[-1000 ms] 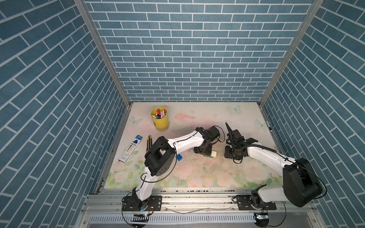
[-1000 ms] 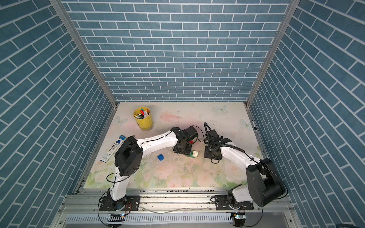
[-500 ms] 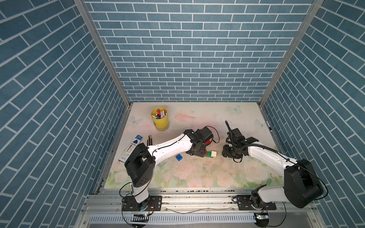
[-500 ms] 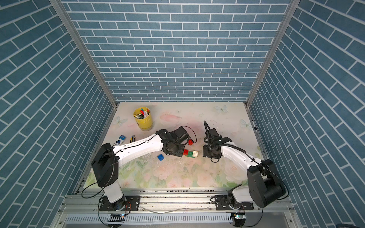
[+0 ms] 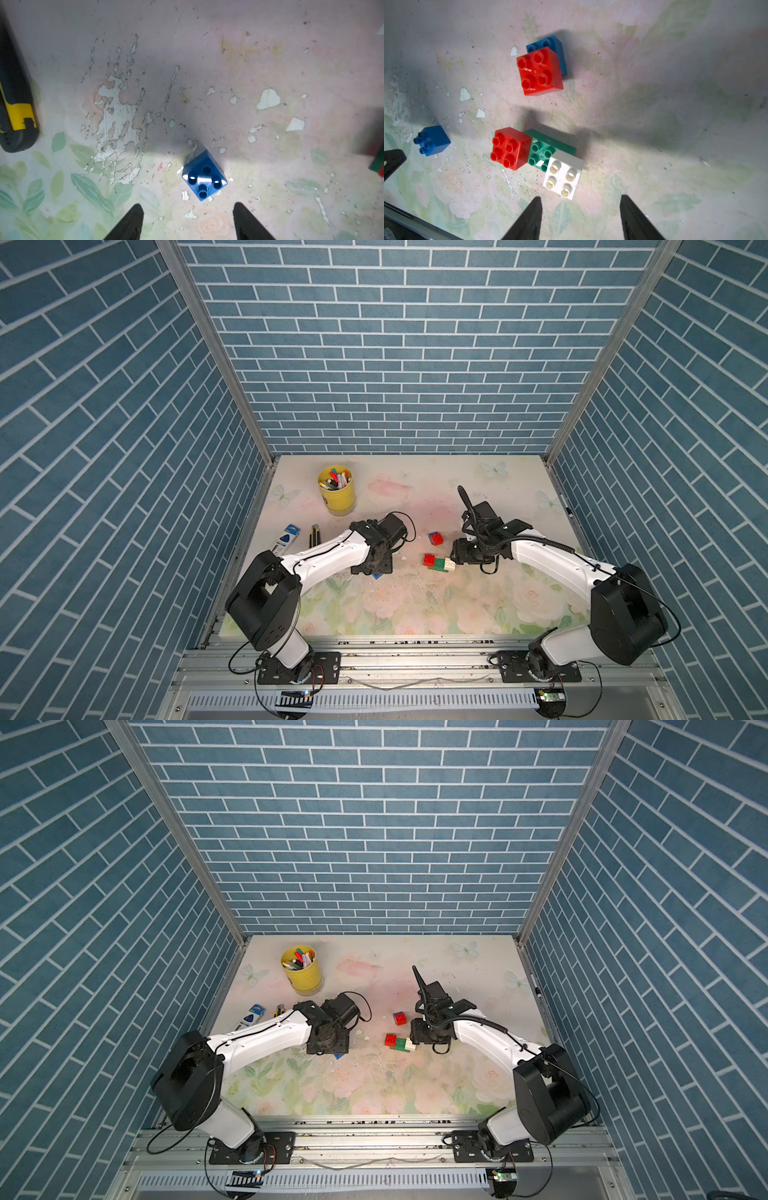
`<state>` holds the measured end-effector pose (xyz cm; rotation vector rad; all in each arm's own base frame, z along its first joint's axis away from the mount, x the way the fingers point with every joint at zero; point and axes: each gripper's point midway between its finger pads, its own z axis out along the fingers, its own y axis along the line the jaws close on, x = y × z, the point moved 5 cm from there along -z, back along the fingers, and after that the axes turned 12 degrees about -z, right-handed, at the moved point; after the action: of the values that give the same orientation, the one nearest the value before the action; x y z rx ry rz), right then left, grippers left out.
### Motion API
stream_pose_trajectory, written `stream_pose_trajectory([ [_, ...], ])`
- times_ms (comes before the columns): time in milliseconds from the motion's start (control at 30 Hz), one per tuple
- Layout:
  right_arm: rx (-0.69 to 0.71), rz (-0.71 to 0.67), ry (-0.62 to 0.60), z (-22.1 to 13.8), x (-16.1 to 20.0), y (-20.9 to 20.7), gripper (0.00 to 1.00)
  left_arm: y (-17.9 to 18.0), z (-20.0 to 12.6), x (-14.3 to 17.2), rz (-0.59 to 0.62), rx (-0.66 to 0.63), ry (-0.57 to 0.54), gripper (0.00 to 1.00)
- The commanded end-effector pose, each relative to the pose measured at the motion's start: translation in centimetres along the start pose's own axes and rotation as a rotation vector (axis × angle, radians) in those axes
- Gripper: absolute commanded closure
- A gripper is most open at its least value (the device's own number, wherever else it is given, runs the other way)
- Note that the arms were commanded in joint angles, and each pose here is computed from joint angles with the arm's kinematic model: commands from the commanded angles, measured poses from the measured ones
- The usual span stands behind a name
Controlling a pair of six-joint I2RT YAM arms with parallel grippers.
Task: Assemble the letter y with lego
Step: Move the lego brick at the center of the board.
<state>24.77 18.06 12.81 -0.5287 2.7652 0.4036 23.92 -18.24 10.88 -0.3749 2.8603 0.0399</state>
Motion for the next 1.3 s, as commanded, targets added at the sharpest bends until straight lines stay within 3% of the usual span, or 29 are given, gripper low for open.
stream_pose_trajectory([
  [0,0.003,-0.007,0.002,0.0,-0.1,0.1,0.40,-0.8,1.5,-0.3,-0.042,0.021,0.002,0.32],
  [300,0.017,0.007,0.005,0.3,0.1,-0.2,0.41,-1.6,3.9,0.1,-0.070,-0.010,0.058,0.41],
  [600,0.030,0.008,0.008,0.6,0.0,-0.3,0.42,-2.9,4.6,0.4,-0.088,0.049,0.100,0.66],
  [767,0.034,0.011,0.005,0.6,0.0,-0.4,0.43,-4.3,4.6,0.1,-0.087,0.083,0.108,0.72],
  [967,0.039,0.014,0.005,0.7,0.1,-0.5,0.43,-6.4,4.6,0.0,-0.063,0.110,0.126,0.71],
  [1100,0.030,0.007,0.004,0.6,0.1,-0.4,0.42,-6.7,4.8,0.3,-0.059,0.115,0.146,0.54],
  [1267,-0.028,-0.040,-0.017,0.3,-0.5,0.5,0.39,-6.6,3.9,0.3,-0.044,0.136,0.138,0.44],
])
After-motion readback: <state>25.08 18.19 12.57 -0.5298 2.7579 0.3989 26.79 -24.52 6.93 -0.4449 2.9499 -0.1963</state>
